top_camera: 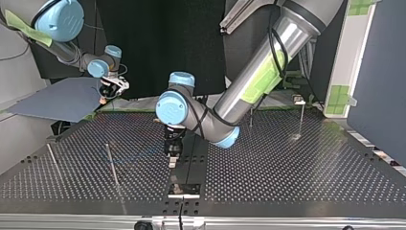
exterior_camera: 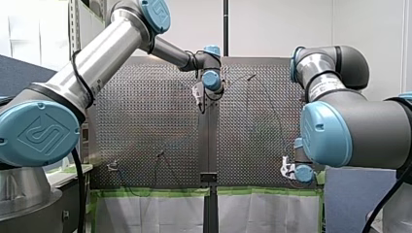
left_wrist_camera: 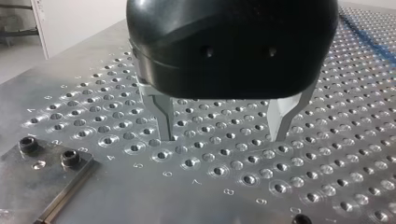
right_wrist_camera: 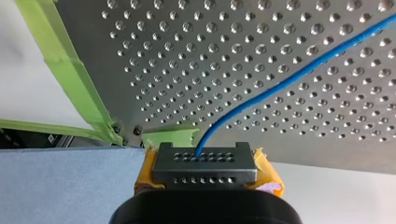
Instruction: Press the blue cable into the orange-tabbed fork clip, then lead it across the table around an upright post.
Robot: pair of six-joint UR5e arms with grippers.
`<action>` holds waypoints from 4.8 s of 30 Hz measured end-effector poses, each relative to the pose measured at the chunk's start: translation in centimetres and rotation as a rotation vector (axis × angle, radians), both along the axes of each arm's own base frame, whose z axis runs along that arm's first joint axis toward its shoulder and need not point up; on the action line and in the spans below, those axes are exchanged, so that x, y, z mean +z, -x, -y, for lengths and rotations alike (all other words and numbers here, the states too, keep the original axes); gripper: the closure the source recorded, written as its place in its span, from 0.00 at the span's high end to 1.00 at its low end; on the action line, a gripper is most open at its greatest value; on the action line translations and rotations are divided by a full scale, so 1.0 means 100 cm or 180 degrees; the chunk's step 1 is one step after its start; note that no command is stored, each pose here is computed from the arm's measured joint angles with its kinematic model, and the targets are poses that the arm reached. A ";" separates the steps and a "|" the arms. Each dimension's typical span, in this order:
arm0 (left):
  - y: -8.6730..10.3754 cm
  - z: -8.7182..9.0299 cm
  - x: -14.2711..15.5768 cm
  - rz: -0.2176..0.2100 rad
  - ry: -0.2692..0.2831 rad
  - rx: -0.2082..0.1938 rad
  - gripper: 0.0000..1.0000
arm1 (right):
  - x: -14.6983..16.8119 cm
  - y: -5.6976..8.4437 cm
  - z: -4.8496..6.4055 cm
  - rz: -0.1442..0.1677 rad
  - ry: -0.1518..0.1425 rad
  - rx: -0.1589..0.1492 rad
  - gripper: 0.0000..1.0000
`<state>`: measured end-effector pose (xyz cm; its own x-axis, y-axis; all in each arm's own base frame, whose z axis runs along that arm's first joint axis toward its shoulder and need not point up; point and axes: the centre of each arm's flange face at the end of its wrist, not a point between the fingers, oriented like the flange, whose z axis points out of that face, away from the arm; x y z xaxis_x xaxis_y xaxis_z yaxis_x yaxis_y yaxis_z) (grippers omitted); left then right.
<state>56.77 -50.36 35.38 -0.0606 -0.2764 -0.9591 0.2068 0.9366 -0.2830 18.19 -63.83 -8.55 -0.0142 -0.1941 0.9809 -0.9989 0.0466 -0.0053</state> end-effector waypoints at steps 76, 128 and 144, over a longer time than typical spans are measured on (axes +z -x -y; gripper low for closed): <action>0.120 0.018 0.107 -0.0148 -0.0819 -0.0671 0.99 | -0.010 0.011 0.004 0.0018 -0.0065 0.0071 0.00; 0.117 0.035 0.102 0.0032 -0.0799 -0.0805 0.99 | -0.009 0.007 0.006 0.0047 -0.0052 0.0142 0.00; 0.120 0.037 0.103 0.0047 -0.0857 -0.0819 0.99 | -0.009 0.008 0.006 0.0046 -0.0053 0.0139 0.00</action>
